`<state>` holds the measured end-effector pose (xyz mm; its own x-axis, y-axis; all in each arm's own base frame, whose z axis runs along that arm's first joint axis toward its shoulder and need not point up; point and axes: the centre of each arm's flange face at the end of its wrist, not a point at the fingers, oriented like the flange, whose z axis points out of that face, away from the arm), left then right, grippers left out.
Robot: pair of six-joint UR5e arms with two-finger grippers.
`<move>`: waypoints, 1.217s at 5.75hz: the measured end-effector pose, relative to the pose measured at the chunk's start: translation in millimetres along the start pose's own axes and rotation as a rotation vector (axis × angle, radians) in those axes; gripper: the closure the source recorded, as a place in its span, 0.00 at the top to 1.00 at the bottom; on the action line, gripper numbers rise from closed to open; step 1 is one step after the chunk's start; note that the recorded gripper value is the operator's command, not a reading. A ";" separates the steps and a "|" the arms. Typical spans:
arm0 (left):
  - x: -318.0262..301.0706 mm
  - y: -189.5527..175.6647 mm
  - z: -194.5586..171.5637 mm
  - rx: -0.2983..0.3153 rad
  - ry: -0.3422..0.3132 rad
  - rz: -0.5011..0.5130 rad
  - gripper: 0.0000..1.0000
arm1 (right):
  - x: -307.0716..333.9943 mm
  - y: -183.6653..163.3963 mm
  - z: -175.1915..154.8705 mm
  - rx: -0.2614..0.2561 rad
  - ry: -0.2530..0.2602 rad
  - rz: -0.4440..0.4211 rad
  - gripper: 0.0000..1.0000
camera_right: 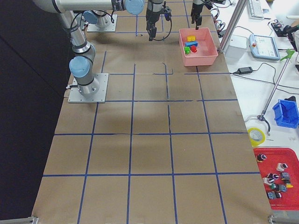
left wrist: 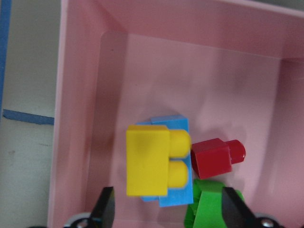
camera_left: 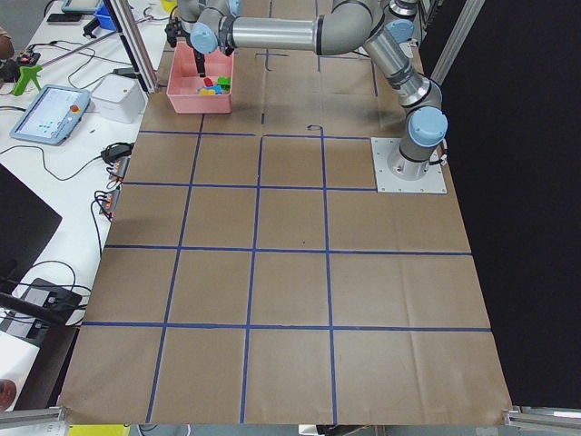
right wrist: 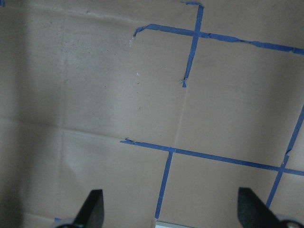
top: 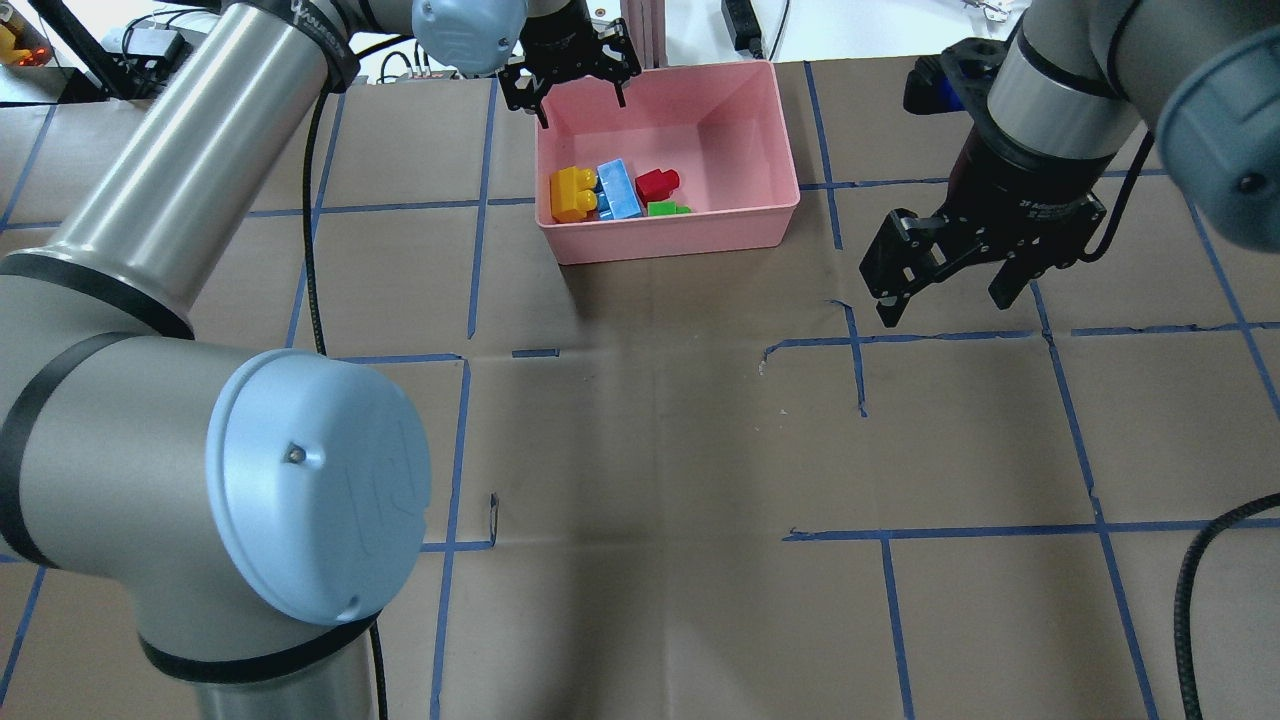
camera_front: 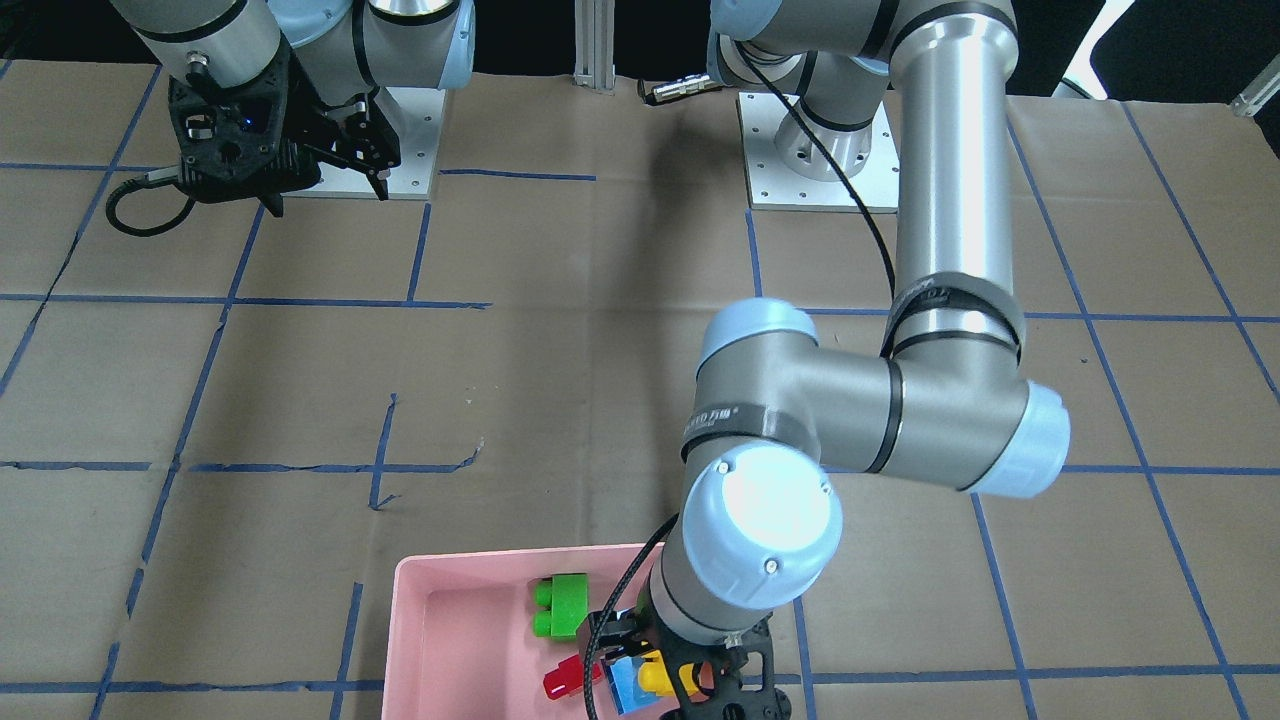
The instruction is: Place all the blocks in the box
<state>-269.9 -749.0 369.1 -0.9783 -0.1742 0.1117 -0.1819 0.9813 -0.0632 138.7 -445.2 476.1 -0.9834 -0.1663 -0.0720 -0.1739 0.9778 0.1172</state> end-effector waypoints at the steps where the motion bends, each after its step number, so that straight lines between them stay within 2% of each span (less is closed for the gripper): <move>1: -36.1 10.6 -46.1 -0.017 -0.011 0.028 1.00 | 3.0 0.8 -2.9 0.009 0.023 0.015 1.00; 2: -79.2 30.2 -79.7 -0.042 -0.021 0.063 1.00 | 6.7 1.4 -9.0 0.020 0.052 0.068 1.00; 4: -143.3 120.0 -117.4 -0.083 -0.043 0.153 1.00 | 7.4 2.2 -11.2 0.029 0.060 0.199 1.00; 5: -156.5 158.4 -126.7 -0.085 -0.072 0.201 1.00 | 7.8 1.4 -7.9 0.029 0.060 0.217 1.00; 7: -160.2 190.1 -143.4 -0.063 -0.091 0.227 1.00 | 7.9 3.3 -11.0 0.045 0.055 0.221 1.00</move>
<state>-133.7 -522.7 481.4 -0.9988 0.0470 0.0116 0.0469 0.9988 -0.0137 129.8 -444.7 486.8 -0.9989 0.0473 0.0051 0.0476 0.9957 0.0795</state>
